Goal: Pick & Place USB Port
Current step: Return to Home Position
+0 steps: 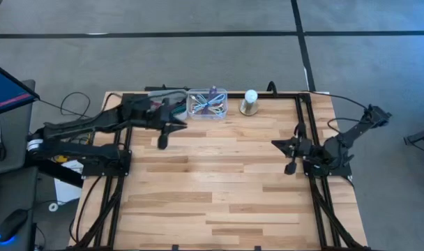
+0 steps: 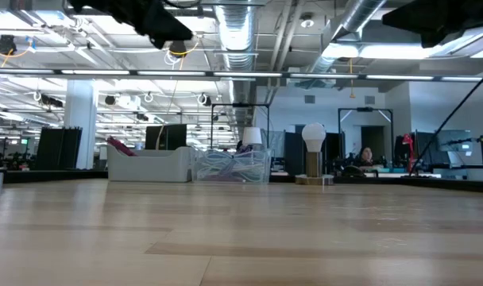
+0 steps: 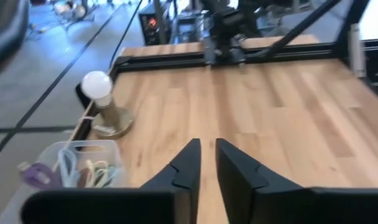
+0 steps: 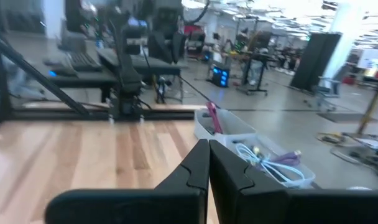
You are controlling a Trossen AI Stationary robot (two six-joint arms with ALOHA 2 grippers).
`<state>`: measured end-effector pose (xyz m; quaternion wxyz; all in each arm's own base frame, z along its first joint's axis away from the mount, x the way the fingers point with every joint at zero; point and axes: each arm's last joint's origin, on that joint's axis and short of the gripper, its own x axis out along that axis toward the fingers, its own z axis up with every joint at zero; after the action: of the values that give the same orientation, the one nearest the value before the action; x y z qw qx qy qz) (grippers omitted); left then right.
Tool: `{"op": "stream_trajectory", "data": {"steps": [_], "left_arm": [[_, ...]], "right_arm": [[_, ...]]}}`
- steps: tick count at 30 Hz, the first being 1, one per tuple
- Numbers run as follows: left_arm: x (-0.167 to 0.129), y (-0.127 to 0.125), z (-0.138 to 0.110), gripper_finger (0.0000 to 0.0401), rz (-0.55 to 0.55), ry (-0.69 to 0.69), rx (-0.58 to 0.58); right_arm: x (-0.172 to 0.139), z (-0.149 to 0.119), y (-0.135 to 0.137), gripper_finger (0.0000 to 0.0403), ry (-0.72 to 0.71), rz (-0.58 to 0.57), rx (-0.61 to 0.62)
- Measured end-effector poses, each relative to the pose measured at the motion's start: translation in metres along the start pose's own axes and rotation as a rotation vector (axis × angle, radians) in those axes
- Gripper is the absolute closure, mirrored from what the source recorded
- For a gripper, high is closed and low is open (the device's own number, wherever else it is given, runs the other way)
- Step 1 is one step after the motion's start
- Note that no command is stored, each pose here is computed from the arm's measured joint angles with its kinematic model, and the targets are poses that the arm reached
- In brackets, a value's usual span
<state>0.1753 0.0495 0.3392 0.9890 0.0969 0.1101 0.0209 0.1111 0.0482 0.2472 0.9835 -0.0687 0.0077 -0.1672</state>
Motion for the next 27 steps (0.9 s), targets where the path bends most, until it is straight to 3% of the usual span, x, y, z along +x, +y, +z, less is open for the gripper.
{"op": "stream_trajectory", "data": {"steps": [6,14,24,27], "left_arm": [[-0.030,-0.023,-0.011,0.0383,-0.058,-0.088,-0.015],[-0.059,-0.050,-0.035,0.0396,-0.160,-0.232,0.018],[-0.063,-0.065,-0.095,0.0394,-0.158,-0.366,0.039],[-0.067,-0.067,-0.105,0.0394,-0.144,-0.428,0.047]], "right_arm": [[-0.021,0.010,-0.021,0.0401,-0.053,0.058,0.072],[-0.047,0.016,-0.054,0.0401,0.040,0.204,0.219],[-0.048,-0.002,-0.048,0.0401,0.070,0.285,0.142],[-0.049,-0.003,-0.044,0.0402,0.037,0.393,0.151]]}}
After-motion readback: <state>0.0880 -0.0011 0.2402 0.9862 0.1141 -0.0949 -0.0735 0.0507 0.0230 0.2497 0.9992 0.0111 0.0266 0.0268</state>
